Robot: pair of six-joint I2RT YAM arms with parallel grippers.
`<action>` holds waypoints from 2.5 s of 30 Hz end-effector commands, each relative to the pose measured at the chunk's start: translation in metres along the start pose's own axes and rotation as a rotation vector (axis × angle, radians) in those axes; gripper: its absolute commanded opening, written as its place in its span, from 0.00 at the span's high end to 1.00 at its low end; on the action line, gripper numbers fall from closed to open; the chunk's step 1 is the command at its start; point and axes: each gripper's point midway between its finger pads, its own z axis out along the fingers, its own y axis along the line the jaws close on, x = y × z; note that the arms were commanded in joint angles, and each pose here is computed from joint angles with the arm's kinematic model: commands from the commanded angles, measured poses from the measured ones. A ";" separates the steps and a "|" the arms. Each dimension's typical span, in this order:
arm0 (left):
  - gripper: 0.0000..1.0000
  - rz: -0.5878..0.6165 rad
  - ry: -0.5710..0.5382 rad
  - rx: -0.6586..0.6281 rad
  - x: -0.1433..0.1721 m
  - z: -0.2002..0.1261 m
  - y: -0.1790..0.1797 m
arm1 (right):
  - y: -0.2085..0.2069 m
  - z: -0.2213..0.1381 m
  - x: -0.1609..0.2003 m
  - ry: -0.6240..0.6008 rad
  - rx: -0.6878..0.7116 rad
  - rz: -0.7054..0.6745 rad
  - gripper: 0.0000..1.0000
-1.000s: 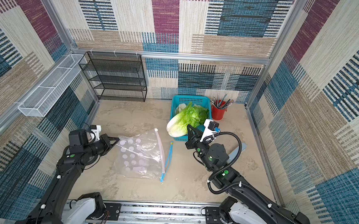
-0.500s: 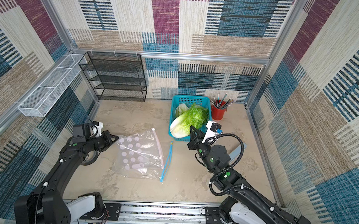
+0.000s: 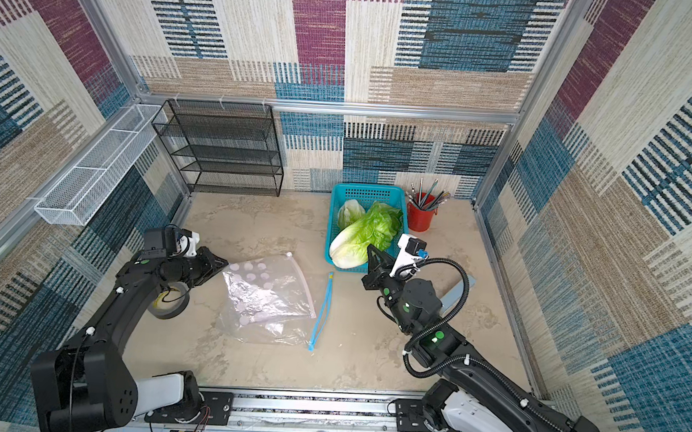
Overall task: Open the zip-top bag and take out the chinese cabbages
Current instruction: Place the zipper food storage bag in the zipper food storage bag, then place the Chinese cabbage in the basket.
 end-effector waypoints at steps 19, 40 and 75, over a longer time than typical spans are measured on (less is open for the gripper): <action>0.34 0.144 -0.098 -0.043 -0.013 -0.025 -0.007 | -0.028 0.040 0.000 0.038 0.170 0.089 1.00; 0.33 0.186 -0.182 -0.028 -0.017 -0.037 -0.013 | -0.109 0.085 0.032 0.073 0.281 0.256 1.00; 0.32 0.191 -0.198 -0.048 -0.018 -0.040 -0.010 | -0.183 0.091 0.112 0.289 0.569 0.259 0.48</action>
